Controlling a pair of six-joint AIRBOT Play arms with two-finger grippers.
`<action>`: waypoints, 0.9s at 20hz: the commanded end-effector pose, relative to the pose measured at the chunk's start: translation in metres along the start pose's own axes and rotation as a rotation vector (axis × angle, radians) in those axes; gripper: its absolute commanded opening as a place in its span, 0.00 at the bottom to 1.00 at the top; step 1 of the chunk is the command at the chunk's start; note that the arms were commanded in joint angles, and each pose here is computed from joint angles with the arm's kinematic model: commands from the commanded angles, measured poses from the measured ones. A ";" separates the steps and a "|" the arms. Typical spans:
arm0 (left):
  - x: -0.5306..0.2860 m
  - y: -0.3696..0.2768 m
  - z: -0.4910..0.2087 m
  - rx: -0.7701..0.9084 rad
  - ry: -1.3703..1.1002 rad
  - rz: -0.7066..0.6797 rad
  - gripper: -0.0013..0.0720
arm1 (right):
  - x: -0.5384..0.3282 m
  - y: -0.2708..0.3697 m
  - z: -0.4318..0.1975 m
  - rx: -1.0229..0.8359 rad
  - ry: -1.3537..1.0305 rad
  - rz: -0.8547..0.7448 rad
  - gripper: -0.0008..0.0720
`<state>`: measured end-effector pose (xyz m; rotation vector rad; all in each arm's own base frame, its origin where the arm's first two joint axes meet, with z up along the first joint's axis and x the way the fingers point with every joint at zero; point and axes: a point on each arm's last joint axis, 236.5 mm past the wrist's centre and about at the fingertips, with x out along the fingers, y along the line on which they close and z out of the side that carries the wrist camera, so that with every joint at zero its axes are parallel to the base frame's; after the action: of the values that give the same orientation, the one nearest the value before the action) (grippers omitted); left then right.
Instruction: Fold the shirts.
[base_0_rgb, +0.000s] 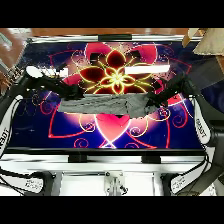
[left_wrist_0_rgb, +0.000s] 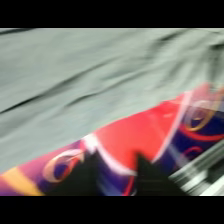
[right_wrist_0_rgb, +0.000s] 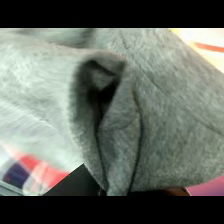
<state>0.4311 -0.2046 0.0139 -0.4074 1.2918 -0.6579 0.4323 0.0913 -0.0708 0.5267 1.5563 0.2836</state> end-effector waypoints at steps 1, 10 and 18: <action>0.049 -0.068 0.010 0.014 -0.060 -0.129 0.06 | -0.053 0.035 -0.003 -0.077 -0.106 0.030 0.11; 0.170 -0.153 -0.004 -0.027 -0.169 -0.219 0.06 | -0.183 0.103 -0.097 -0.198 -0.220 0.048 0.11; 0.191 -0.193 -0.024 -0.011 -0.161 -0.310 0.06 | -0.207 0.105 -0.119 -0.168 -0.268 0.015 0.11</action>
<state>0.3956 -0.4664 -0.0208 -0.6811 1.1124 -0.8136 0.3316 0.1012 0.1675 0.4280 1.2528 0.3727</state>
